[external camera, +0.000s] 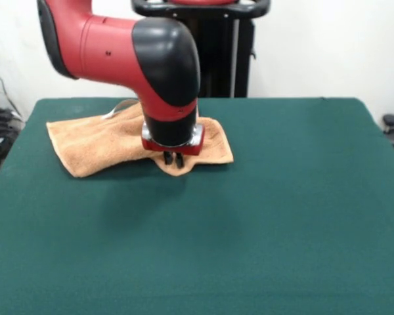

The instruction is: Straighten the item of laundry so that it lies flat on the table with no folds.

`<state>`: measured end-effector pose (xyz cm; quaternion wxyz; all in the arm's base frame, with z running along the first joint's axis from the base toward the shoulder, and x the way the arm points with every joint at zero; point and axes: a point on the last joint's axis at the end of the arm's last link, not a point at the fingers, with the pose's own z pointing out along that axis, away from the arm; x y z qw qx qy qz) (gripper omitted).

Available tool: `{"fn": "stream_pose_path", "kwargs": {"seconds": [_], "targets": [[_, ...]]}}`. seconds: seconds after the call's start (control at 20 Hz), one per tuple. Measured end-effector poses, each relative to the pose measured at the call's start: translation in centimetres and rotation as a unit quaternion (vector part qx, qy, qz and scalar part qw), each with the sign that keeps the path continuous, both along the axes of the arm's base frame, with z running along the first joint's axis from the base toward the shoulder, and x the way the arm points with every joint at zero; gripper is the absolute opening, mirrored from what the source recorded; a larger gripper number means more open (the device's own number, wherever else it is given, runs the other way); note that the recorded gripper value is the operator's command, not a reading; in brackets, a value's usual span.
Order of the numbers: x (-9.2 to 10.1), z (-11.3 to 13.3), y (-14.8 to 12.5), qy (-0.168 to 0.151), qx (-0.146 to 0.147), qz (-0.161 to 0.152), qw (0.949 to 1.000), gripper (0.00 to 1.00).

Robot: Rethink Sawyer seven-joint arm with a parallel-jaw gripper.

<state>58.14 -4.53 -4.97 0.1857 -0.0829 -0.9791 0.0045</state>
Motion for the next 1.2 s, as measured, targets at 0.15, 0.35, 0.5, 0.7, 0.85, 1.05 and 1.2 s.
{"fn": "stream_pose_path", "kwargs": {"seconds": [0.15, 0.35, 0.5, 0.7, 0.85, 1.05, 1.2], "targets": [[0.7, -0.3, -0.4, 0.026, 0.012, -0.005, 0.9996, 0.00], [1.3, -0.6, -0.7, 0.050, 0.023, -0.011, 0.9984, 0.00], [1.8, -0.8, -1.0, 0.069, 0.033, -0.015, 0.9970, 0.00], [2.1, -1.0, -1.4, 0.082, 0.042, -0.022, 0.9955, 0.00], [2.2, -1.0, -1.5, 0.082, 0.046, -0.024, 0.9953, 0.00], [2.2, -0.9, -1.6, 0.081, 0.045, -0.022, 0.9954, 0.00], [2.2, -0.9, -1.6, 0.080, 0.044, -0.019, 0.9957, 0.00]]}}
